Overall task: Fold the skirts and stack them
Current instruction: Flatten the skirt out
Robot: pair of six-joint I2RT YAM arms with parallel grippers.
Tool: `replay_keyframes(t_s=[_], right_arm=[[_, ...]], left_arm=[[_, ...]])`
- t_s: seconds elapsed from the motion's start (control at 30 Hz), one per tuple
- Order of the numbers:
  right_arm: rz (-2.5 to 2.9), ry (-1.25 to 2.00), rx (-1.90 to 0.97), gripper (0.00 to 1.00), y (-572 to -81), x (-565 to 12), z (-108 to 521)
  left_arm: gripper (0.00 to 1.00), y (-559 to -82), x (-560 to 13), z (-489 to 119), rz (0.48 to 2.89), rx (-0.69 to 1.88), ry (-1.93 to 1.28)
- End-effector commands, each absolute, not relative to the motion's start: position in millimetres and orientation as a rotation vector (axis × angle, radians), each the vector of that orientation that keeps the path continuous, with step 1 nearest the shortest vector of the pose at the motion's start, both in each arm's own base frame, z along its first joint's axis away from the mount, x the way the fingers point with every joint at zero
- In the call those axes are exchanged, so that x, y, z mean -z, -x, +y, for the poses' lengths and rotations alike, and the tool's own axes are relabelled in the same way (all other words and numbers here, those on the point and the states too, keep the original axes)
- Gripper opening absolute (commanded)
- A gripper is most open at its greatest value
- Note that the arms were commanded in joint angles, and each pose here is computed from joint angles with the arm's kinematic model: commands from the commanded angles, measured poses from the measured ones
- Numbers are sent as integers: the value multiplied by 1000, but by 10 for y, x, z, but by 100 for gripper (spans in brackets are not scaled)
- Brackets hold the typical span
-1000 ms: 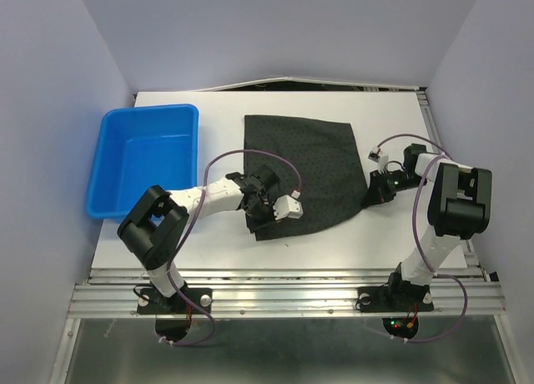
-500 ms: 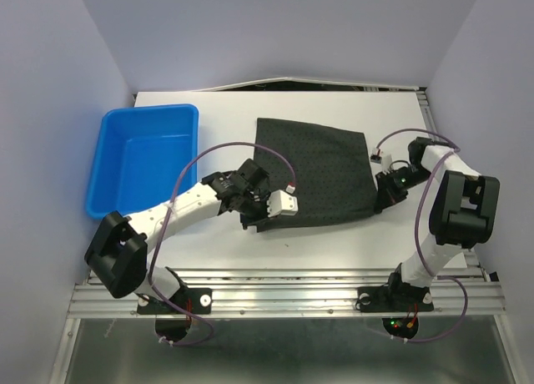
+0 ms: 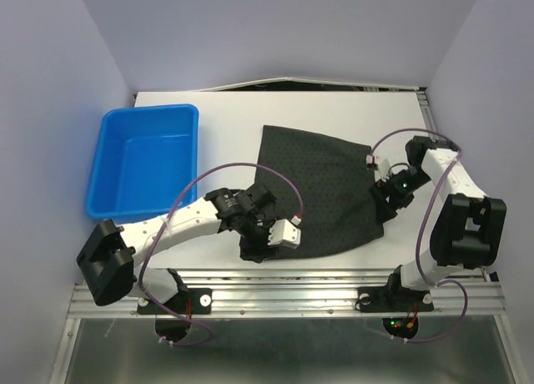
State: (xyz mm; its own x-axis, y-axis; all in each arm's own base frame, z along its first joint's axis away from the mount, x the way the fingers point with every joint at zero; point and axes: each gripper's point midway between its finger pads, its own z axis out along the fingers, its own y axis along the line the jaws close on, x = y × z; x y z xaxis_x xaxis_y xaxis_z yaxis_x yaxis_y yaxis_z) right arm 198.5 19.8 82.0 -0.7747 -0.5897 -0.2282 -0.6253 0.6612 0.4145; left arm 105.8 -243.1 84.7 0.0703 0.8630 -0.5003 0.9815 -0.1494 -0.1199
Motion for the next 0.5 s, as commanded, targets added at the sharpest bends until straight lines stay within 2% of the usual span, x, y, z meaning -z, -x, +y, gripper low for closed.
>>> replay_keyframes(t_s=[0.0, 0.1, 0.23, 0.33, 0.37, 0.47], right_arm=[[2634, 948, -515, 82, -2639, -1334, 110], [2586, 821, -509, 75, -3089, -1437, 133], [2517, 619, -676, 62, -3626, -1411, 329], [2499, 512, -746, 55, -3979, -1279, 378], [2440, 470, -745, 54, -4197, -1359, 394], [2382, 354, -753, 54, -4518, -1339, 404]], left_arm=[[64, -1178, -1250, -2535, 1830, 709, -2002], [64, -1711, -1354, -2641, 1957, 728, -1784], [57, -2650, -1254, -2787, 2114, 763, -1462], [54, -3130, -1413, -3037, 2065, 789, -1346], [54, -3309, -1307, -3065, 2096, 790, -1309], [54, -3824, -1585, -3228, 2033, 819, -1193]])
